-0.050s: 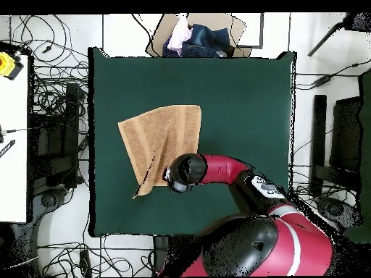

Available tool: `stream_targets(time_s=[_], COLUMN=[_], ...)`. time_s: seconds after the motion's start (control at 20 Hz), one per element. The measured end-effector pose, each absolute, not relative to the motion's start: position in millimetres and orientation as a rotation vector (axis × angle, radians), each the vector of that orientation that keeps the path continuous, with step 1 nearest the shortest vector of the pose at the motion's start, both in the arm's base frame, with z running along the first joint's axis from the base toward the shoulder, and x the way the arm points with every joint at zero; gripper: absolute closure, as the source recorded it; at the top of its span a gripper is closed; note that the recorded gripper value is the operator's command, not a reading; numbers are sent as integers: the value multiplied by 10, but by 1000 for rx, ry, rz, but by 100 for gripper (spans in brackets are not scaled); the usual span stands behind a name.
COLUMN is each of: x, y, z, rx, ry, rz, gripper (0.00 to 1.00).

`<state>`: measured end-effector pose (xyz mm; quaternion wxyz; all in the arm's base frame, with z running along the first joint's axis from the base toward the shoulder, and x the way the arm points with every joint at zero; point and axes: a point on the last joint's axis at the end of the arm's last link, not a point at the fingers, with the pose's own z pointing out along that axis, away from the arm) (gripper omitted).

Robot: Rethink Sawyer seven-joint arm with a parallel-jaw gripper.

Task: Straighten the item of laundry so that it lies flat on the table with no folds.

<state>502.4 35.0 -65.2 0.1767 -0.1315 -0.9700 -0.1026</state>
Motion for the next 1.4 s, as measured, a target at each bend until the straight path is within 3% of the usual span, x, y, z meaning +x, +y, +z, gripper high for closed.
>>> stream_targets(time_s=[1.4], x=[5089], y=[334], z=[-679], rx=[-365], ry=[-2692], rz=[-289], gripper=[100])
